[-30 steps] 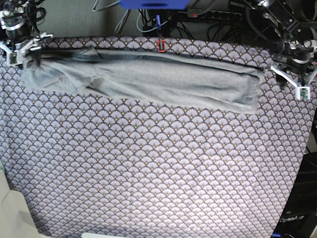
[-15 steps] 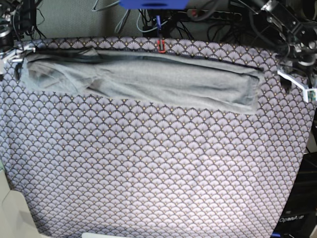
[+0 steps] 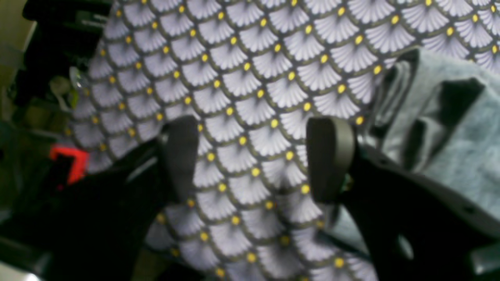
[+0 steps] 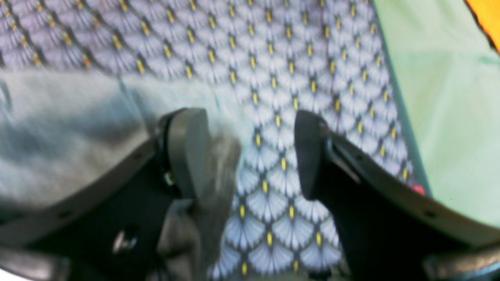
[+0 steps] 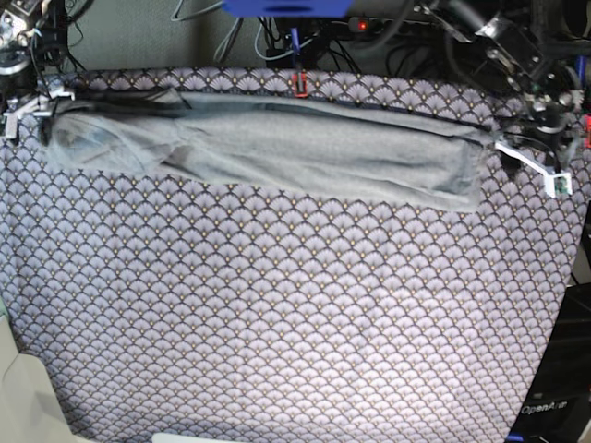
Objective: Fold the T-shirt properly
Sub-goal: 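Grasp the folded strip's end with the left gripper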
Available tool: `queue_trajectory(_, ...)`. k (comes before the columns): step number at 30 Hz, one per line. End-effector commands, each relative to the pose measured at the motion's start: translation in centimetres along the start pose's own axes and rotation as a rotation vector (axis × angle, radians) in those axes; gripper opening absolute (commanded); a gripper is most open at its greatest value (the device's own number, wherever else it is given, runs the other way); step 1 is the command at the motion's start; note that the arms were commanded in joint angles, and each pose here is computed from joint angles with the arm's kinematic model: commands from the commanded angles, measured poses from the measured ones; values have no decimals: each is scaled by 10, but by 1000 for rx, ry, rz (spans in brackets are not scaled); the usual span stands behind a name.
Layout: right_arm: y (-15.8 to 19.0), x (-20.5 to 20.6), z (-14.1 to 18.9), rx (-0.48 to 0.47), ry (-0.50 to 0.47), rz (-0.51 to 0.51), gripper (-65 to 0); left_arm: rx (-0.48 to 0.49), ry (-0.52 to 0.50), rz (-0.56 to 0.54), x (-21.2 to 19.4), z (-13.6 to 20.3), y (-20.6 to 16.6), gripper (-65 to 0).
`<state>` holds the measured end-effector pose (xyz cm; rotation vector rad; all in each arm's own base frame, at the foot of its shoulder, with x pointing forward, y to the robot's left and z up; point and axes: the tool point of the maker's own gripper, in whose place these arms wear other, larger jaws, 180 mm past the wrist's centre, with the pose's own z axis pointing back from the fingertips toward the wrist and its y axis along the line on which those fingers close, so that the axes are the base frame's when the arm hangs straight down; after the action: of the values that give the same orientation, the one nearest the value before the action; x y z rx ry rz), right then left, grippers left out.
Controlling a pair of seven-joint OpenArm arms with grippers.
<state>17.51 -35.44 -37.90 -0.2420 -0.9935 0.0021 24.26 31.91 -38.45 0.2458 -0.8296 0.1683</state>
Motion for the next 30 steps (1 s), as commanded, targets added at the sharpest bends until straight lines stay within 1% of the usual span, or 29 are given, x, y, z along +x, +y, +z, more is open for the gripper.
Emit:
queue_trajectory(1,-3,17,-1,-2,-59,11,-291,11,-79,-10,24,7,1,-227)
queue_trajectory(3,-1,18,-1,4,-61,13,-291,21,-90,-18,30,14,-2,-227)
queue_trajectory(4,-1,18,-1,4,-61,13,-291,29,-79,-19,30,18,-2,-227)
queue_trajectory(7,4,19,-4,19,-63,14,-291,58,-11,-32,27,25,6,-227)
queue_trajectory(10,5,19,-4,22,-63,15,-291,59,57,-32,21,20,10,-227)
queue_trajectory(13,6,24,-7,21,-76,12,-291,51,88,-25,17,17,9,-227)
queue_trajectory(16,6,24,-7,21,-75,13,-291,9,67,-32,24,17,-3,-227)
queue_trajectory(24,6,25,-8,21,-79,12,-291,-93,94,-56,35,26,-33,-227)
queue_trajectory(28,6,25,-8,21,-79,12,-291,-132,102,-77,36,21,-46,-227)
queue_trajectory(30,6,25,-8,21,-79,12,-291,-158,122,-75,30,15,-54,-227)
